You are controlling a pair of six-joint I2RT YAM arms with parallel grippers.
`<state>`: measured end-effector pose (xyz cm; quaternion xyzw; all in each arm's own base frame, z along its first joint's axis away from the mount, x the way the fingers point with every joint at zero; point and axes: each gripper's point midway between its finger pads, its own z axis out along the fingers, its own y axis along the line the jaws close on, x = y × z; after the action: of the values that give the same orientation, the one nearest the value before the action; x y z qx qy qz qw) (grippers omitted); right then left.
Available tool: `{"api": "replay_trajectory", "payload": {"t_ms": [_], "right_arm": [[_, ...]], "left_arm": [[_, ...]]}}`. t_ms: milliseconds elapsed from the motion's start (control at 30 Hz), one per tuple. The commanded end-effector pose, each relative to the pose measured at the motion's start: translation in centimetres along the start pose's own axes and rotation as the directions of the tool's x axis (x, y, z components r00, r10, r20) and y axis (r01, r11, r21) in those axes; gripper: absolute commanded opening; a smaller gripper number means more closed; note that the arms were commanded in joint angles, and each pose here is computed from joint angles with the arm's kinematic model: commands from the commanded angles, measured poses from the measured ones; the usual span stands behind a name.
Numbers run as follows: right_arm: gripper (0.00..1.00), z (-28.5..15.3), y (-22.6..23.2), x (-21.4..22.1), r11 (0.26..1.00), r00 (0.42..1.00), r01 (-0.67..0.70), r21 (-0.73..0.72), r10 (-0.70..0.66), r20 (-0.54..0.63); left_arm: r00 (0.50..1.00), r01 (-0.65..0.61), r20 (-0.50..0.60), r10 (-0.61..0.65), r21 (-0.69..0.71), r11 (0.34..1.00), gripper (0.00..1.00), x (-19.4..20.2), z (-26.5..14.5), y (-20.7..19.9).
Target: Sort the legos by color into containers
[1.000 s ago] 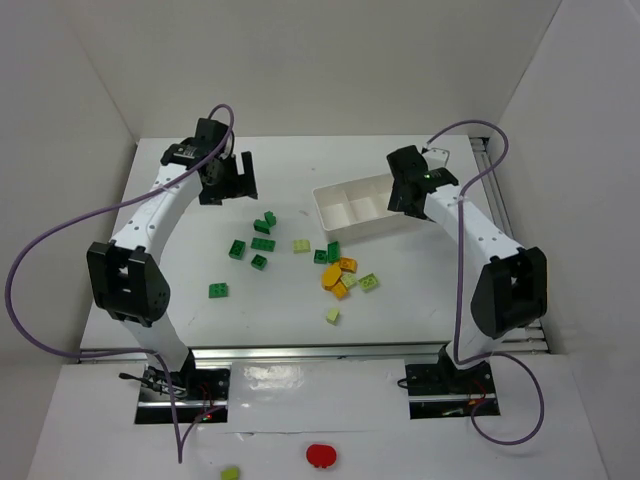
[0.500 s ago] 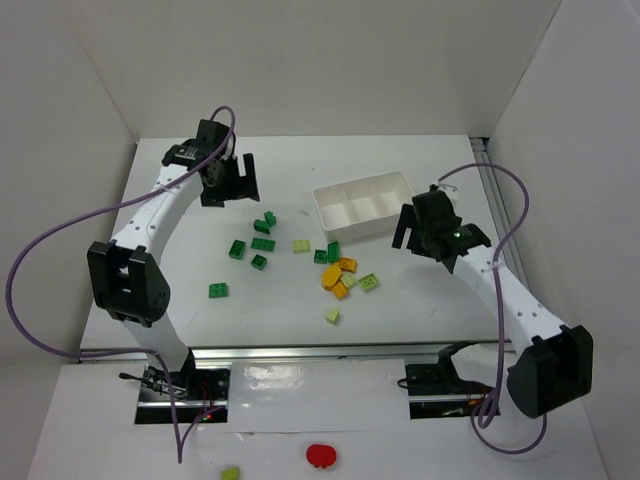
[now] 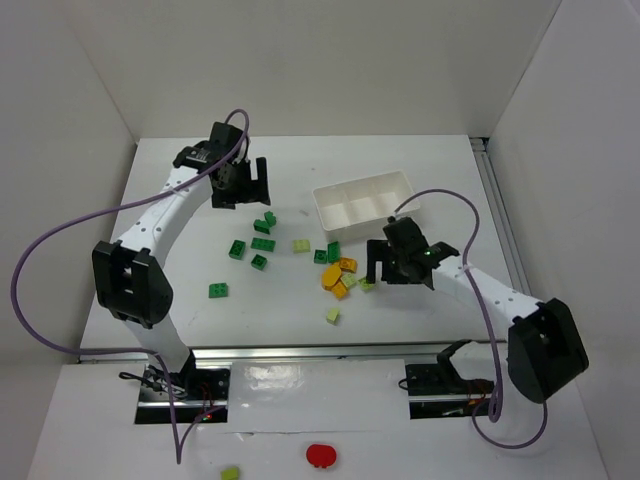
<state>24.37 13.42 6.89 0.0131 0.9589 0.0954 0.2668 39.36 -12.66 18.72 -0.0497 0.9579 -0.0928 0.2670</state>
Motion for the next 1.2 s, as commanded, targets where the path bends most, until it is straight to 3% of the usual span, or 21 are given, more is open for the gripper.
{"api": "replay_trajectory", "payload": {"t_ms": [0, 233, 467, 633, 733, 900, 1167], "right_arm": [[0.94, 0.7, 3.3, -0.7, 0.99, 0.993, 0.115, -0.085, -0.114, 0.018], [0.98, 2.5, 3.5, 0.1, 0.96, 0.961, 0.271, -0.074, -0.274, -0.031], [0.97, 4.4, 3.0, -0.5, 0.96, 0.959, 0.279, -0.003, -0.279, -0.055], [0.85, 5.2, 3.3, -0.5, 0.963, 0.962, 0.269, -0.012, -0.269, -0.054], [0.84, 5.5, 3.4, -0.5, 0.966, 0.964, 0.259, -0.012, -0.259, -0.054], [0.52, 4.5, 3.8, -3.1, 0.979, 0.979, 0.201, 0.024, -0.202, 0.038], [0.52, -0.7, 4.2, -9.6, 0.981, 0.959, 0.165, 0.101, -0.184, 0.214]], "left_arm": [[1.0, 0.002, -0.01, -0.002, -0.011, 1.0, 0.99, 0.3, 0.4, 0.0], [1.0, -0.016, -0.012, 0.016, -0.031, 0.999, 0.99, 0.3, 0.9, 0.1], [0.999, -0.017, -0.031, 0.016, -0.05, 0.999, 0.99, 0.7, 1.3, 0.4], [0.999, -0.027, -0.027, 0.025, -0.06, 0.998, 0.99, 0.6, 1.3, 0.6], [0.999, -0.027, -0.027, 0.025, -0.06, 0.998, 0.99, 0.6, 1.3, 0.6], [0.999, -0.036, -0.028, 0.034, -0.059, 0.998, 1.0, 0.6, 1.3, 0.7], [0.999, -0.054, -0.006, 0.054, -0.041, 0.998, 1.0, 0.1, 0.5, 0.4]]}}
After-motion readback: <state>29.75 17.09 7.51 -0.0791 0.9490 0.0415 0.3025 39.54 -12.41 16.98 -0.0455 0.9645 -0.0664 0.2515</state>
